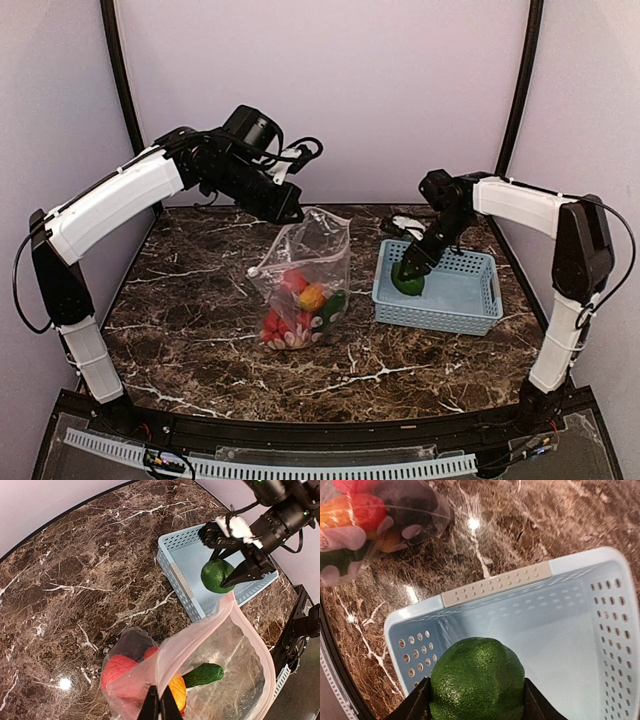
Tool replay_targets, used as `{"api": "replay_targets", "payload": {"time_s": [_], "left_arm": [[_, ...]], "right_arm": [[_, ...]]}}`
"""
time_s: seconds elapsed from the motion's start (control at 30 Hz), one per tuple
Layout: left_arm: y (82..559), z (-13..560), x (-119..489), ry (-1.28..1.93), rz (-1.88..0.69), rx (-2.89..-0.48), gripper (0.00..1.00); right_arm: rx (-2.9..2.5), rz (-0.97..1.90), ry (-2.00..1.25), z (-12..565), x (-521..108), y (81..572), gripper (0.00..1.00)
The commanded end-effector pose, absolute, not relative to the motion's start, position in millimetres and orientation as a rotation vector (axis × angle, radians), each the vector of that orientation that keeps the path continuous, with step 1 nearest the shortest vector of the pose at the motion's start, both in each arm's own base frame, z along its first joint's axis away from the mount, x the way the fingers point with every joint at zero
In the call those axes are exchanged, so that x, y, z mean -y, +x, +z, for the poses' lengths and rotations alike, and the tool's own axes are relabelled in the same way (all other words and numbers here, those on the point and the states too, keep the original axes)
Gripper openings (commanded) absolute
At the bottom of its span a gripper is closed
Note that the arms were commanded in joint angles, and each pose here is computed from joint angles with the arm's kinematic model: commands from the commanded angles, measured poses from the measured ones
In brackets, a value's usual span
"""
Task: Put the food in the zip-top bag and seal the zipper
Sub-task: Pick up the fake fruit from the bin, then place the fake fruit in the zipper food storage bag.
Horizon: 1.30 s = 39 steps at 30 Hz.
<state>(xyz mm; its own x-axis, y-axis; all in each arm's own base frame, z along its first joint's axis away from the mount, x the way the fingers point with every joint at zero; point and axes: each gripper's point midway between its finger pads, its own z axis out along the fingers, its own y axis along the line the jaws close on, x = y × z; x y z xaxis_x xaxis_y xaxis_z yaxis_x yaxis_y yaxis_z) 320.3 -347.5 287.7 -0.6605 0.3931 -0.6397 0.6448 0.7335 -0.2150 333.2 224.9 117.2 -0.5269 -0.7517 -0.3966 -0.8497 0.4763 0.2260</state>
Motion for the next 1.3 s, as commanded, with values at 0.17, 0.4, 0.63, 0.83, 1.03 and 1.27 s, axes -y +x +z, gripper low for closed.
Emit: {"api": "replay_targets", "payload": {"time_s": [0.17,0.4,0.63,0.83,1.03,1.27], "left_arm": [[314.3,299.4,344.5,0.761,-0.624,-2.339,0.01],[314.9,298.7,348.4,0.75,-0.651,-2.333,0.01],[315.7,299.0,351.2,0.74,-0.672,-2.332,0.01],[314.3,295.4,351.9,0.74,-0.683,-2.338,0.01],[312.3,294.0,352.4,0.739,-0.694,-2.341,0.01],[313.3,304.4,350.6,0.753,-0.678,-2.313,0.01]], "right_arm": [[-2.165,0.57,-1.412,246.7,-247.1,325.3,0.46],[-1.83,0.706,-1.504,314.8,-292.1,284.7,0.48],[-1.67,0.793,-1.56,348.6,-332.9,262.2,0.48],[-1.569,0.826,-1.597,369.4,-355.2,253.4,0.48],[-1.461,0.829,-1.621,373.5,-375.2,250.2,0.5],[-1.382,0.805,-1.602,365.6,-390.7,265.7,0.52]]}}
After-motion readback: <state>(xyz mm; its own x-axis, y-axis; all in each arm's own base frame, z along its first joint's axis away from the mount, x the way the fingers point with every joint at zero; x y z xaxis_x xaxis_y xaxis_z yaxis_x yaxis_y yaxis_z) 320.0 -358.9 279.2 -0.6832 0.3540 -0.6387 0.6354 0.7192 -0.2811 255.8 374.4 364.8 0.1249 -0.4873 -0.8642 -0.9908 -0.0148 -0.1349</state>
